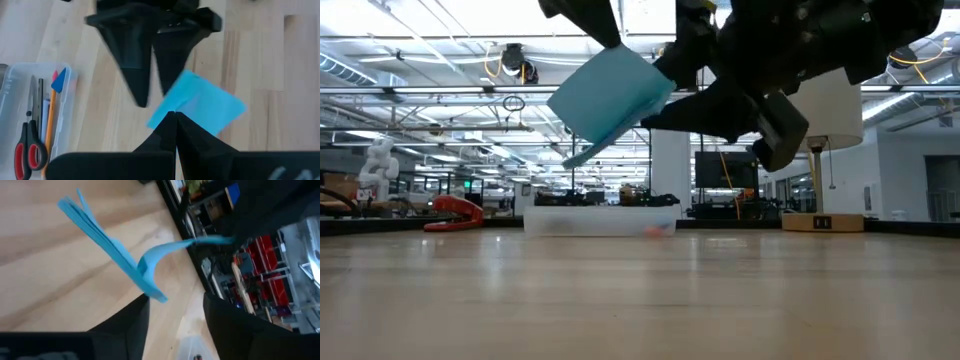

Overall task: Pack school essentials
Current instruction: Put the blue sticky note into the black supply box

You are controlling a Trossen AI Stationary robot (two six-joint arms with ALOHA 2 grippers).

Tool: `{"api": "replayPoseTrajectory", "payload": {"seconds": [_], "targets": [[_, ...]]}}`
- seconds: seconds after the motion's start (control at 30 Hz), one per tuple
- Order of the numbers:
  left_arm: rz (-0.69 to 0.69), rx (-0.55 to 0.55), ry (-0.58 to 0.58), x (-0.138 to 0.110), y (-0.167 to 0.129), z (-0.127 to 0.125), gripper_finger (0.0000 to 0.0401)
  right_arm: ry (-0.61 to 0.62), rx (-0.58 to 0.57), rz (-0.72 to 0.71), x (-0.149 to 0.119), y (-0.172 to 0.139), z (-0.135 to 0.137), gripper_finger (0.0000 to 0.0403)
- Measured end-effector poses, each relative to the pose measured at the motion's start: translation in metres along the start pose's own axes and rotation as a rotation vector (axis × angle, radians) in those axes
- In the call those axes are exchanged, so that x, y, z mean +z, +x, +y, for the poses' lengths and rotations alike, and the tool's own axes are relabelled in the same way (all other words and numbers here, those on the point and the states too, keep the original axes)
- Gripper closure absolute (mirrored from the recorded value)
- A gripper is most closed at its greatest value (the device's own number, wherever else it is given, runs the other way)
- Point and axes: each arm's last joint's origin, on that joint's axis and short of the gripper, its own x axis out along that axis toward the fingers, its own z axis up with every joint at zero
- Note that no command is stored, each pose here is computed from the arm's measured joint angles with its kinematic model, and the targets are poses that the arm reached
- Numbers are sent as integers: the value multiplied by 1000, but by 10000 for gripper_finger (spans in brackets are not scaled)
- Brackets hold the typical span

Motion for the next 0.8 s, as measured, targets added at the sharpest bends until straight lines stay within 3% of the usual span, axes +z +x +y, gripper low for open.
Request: {"api": "replayPoseTrajectory", "payload": {"seconds": [0.2,0.47,0.8], "targets": [[-6,15,0,0,0,0,399,23,42,-85,3,0,1,274],[-6,18,3,0,0,1,399,36,45,-88,3,0,1,321],[-4,52,39,-4,-2,-3,397,35,5,27,-4,0,0,293]]}}
